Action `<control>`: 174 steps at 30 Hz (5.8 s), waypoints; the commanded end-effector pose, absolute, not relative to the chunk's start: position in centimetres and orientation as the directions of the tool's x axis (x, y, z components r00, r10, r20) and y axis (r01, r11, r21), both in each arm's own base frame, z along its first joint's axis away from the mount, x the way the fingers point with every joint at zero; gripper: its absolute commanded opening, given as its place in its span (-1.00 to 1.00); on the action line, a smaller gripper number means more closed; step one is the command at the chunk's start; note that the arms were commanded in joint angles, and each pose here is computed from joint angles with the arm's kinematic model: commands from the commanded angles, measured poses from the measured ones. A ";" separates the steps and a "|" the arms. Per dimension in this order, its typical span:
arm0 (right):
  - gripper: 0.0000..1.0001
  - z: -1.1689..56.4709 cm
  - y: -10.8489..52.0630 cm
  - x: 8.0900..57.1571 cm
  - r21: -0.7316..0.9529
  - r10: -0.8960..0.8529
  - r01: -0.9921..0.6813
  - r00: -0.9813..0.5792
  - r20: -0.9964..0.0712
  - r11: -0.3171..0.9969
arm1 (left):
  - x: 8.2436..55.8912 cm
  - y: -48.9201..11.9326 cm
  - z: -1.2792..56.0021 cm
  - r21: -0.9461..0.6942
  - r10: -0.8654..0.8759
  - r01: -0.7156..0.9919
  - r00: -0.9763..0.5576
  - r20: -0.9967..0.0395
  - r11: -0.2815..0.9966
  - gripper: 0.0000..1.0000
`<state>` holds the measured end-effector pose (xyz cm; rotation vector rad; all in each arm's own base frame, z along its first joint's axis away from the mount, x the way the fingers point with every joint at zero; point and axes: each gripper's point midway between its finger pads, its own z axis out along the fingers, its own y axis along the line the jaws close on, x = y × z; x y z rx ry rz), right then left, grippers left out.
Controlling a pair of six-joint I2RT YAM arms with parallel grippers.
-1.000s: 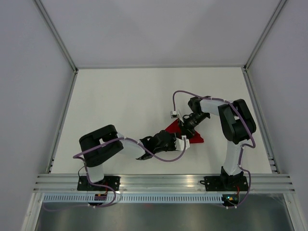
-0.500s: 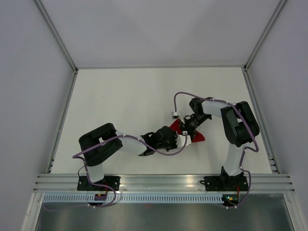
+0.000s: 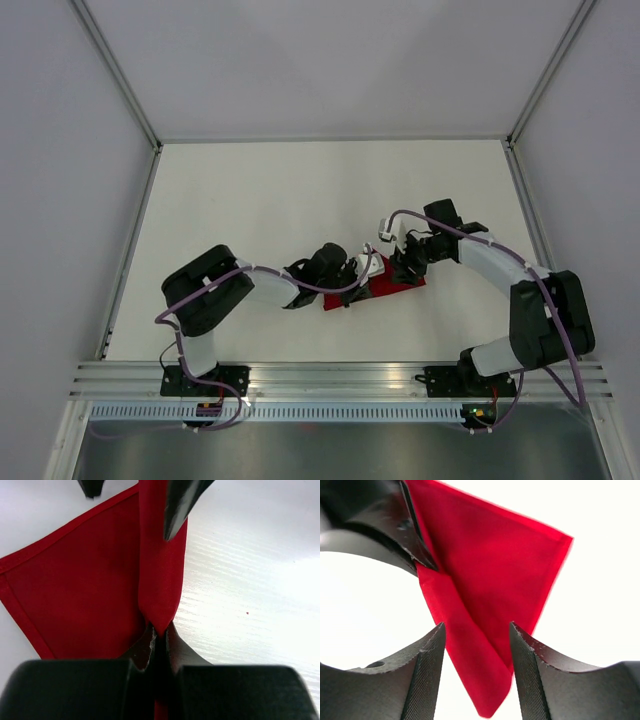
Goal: Fold the napkin, place the utensils inside, and roll it up
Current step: Roll the napkin with the utensil
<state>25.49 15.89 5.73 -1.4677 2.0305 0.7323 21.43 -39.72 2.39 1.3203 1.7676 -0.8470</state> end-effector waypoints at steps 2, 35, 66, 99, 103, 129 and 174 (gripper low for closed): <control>0.21 7.9 15.8 26.7 -0.020 -0.634 -0.951 -0.189 -0.750 0.308 | 17.5 -36.6 -2.9 -0.349 0.590 0.897 -0.441 -0.677 0.270 -0.95; 0.32 3.4 19.4 22.0 -0.275 -0.720 -0.959 0.140 -0.679 0.072 | 19.1 -35.4 -4.1 -0.706 0.609 0.560 -0.759 -0.228 0.433 -0.95; -0.65 0.1 18.6 18.8 0.130 -0.769 -0.991 -0.073 -0.635 -0.013 | 25.3 -35.5 7.5 -0.612 0.236 0.617 -0.773 -0.589 0.495 -0.05; -0.64 -1.7 17.8 20.4 0.562 -0.819 -0.827 -0.317 -0.479 -0.009 | 20.5 -39.8 6.5 0.425 0.549 0.873 0.240 -0.801 0.239 0.43; -0.63 -1.7 17.8 20.5 0.569 -0.818 -0.822 -0.323 -0.475 -0.006 | 20.3 -40.0 4.9 0.439 0.583 0.879 0.262 -0.769 0.184 0.43; 0.96 1.9 18.6 25.2 0.271 -0.733 -0.950 -0.294 -0.613 0.154 | 15.8 -38.1 -1.8 0.044 0.614 0.980 -0.087 -0.785 0.195 -0.95; 0.71 2.9 19.7 21.1 -0.266 -0.734 -0.960 0.118 -0.669 0.088 | 18.9 -36.2 -3.6 -0.728 0.597 0.572 -0.752 -0.280 0.378 -0.95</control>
